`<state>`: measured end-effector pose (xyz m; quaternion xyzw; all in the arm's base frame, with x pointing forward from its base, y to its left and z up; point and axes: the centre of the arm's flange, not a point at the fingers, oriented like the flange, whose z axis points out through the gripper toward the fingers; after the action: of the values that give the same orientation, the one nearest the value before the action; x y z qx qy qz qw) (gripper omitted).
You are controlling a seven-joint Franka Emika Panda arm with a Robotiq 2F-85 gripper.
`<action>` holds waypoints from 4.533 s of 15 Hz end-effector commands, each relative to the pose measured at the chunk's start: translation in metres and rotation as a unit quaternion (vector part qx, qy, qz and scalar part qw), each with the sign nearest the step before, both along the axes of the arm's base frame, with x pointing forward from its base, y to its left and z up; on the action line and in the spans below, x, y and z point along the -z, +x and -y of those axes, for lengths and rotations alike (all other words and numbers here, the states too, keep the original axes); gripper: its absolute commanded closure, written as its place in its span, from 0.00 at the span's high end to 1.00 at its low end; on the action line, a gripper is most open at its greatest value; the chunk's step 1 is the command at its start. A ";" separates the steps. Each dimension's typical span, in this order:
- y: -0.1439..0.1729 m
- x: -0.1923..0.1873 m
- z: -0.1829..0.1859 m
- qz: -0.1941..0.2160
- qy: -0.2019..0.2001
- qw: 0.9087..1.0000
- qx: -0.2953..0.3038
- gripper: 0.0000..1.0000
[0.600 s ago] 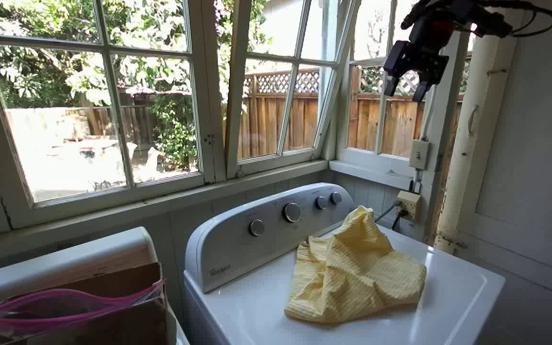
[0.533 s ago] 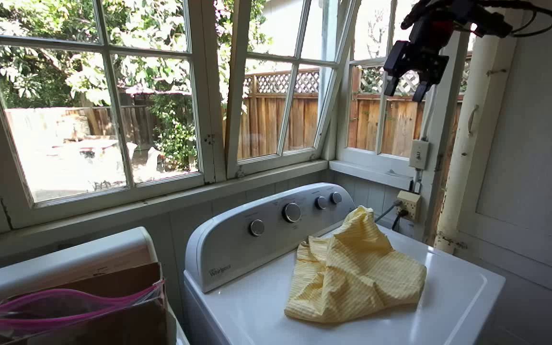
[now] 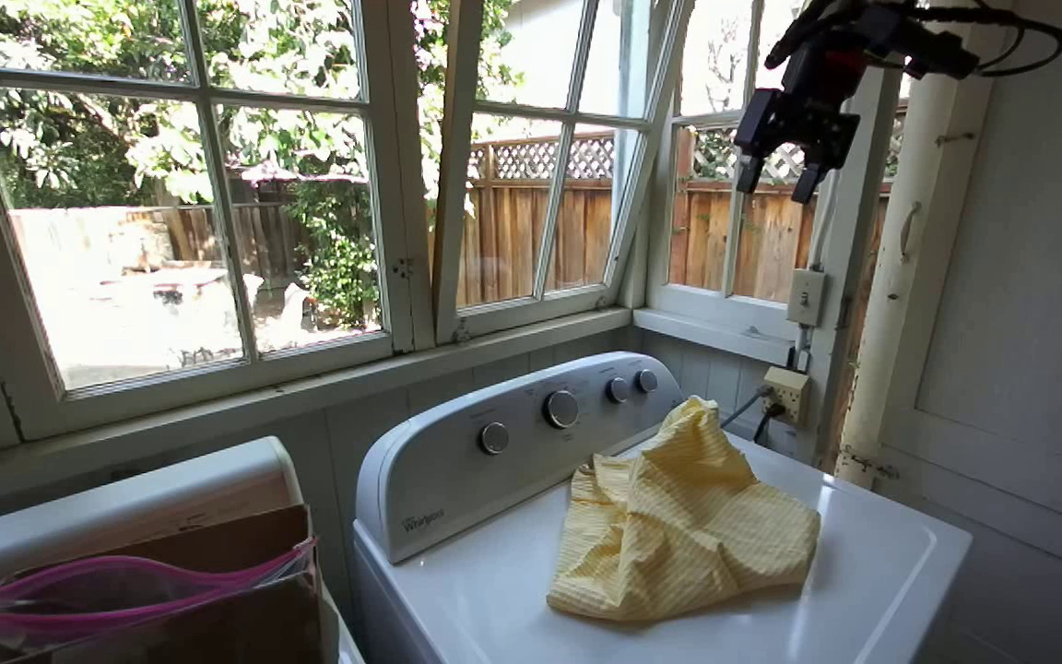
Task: Unfold the yellow towel.
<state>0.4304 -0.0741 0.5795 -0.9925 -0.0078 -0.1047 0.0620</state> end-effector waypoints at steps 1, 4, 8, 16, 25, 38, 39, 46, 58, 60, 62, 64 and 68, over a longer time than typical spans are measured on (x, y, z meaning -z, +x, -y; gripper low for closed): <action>0.037 0.046 -0.016 -0.014 -0.050 0.998 0.038 1.00; 0.070 0.091 -0.036 -0.035 -0.097 0.992 0.078 1.00; 0.097 0.150 -0.053 -0.059 -0.149 0.980 0.115 1.00; 0.107 0.223 -0.089 -0.045 -0.170 0.977 0.120 1.00; 0.084 0.286 -0.181 0.005 -0.130 0.990 -0.060 1.00; 0.079 0.310 -0.214 -0.007 -0.137 0.986 -0.095 1.00; 0.085 0.323 -0.219 -0.013 -0.137 0.987 -0.089 1.00; 0.117 0.410 -0.261 -0.021 -0.161 0.987 -0.007 1.00; 0.156 0.488 -0.285 -0.005 -0.277 0.930 0.242 1.00; 0.147 0.477 -0.277 -0.005 -0.266 0.938 0.223 1.00; 0.148 0.480 -0.277 -0.007 -0.267 0.936 0.227 1.00; 0.149 0.479 -0.277 -0.006 -0.266 0.937 0.227 1.00; 0.152 0.488 -0.278 -0.024 -0.306 0.917 0.254 1.00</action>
<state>0.5786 0.1991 0.1001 -0.9433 0.1971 -0.0943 -0.2499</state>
